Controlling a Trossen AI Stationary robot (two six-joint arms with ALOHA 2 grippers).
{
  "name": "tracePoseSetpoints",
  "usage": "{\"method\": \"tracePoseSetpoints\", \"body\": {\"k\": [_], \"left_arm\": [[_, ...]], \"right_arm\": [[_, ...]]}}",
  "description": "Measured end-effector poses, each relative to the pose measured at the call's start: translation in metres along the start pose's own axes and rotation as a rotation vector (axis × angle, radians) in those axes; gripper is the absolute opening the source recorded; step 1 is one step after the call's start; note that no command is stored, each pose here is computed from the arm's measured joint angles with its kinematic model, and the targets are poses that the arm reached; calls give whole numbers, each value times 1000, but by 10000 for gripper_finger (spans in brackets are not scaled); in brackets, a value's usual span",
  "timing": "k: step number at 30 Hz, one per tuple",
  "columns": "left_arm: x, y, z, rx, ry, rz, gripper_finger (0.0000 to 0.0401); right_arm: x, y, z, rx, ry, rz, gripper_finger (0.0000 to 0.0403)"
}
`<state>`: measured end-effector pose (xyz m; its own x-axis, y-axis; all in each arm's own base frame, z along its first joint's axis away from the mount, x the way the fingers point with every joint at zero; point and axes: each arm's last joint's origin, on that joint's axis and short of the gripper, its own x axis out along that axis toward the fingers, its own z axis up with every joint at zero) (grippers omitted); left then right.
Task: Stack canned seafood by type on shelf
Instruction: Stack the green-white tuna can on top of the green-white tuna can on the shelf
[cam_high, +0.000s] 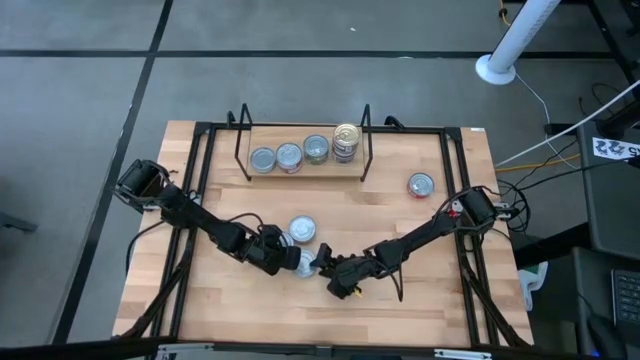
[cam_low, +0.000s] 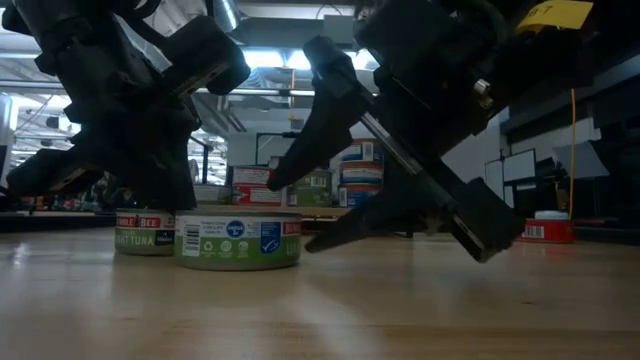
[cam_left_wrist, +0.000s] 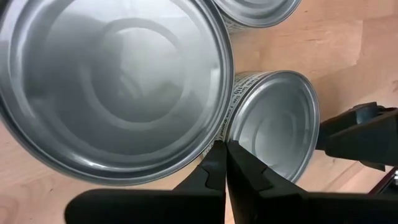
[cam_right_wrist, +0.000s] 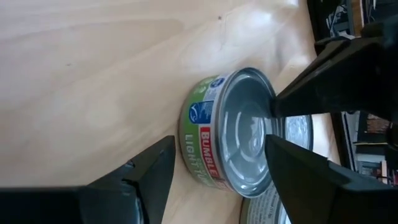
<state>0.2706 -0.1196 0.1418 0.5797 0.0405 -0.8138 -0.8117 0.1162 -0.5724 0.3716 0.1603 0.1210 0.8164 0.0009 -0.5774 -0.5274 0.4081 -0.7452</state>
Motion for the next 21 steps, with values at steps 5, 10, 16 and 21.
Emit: {"method": "tracePoseSetpoints", "body": {"k": [5,10,16,21], "left_arm": [[0,1,0,-25,13,9,0],[0,1,-1,-51,24,24,0],[0,2,-2,-48,40,34,0],[-1,3,-4,-45,47,37,0]], "right_arm": [[5,4,-1,1,-2,0,250],[5,4,-1,6,-10,0,250],[5,4,0,1,-13,-5,250],[7,0,-5,12,-15,-7,250]]}}
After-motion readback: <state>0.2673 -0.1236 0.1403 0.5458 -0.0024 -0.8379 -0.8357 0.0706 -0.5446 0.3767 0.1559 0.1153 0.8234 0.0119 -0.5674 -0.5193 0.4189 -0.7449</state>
